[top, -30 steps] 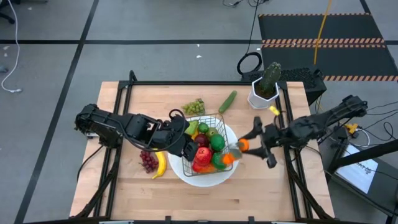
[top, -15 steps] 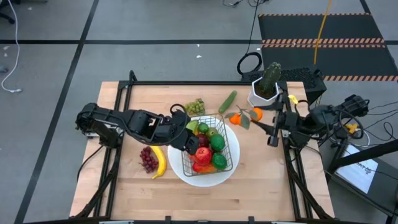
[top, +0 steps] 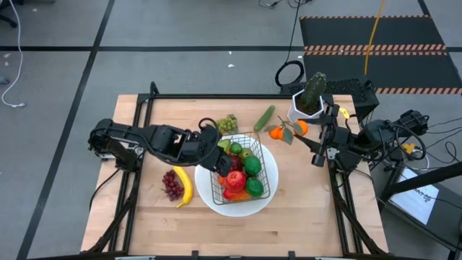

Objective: Build produce basket
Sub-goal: Put the oranges into the black wire basket

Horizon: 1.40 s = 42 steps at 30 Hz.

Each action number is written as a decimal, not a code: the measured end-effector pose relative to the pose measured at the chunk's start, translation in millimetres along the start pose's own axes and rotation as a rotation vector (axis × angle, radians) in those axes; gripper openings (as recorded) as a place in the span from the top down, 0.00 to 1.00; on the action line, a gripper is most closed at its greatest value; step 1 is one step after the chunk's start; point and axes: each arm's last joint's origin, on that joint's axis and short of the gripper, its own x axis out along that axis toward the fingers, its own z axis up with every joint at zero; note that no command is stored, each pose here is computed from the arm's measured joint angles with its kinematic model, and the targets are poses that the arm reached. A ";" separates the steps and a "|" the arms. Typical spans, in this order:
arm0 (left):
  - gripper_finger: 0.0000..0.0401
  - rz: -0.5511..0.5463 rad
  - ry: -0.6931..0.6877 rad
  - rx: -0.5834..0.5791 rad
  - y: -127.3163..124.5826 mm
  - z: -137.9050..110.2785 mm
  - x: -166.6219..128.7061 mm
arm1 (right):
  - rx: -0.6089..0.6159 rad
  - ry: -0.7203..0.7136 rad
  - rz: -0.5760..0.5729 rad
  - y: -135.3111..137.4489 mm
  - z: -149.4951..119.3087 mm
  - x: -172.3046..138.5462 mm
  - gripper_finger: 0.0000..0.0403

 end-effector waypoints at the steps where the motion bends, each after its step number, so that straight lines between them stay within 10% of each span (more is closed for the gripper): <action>1: 0.51 0.001 -0.001 0.000 0.4 0.6 0.3 | 0.005 0.000 0.001 0.0 0.0 0.0 0.50; 42: 0.51 0.001 -0.002 -0.002 1.0 1.9 0.9 | 0.714 0.006 0.003 1.1 -0.6 0.8 0.50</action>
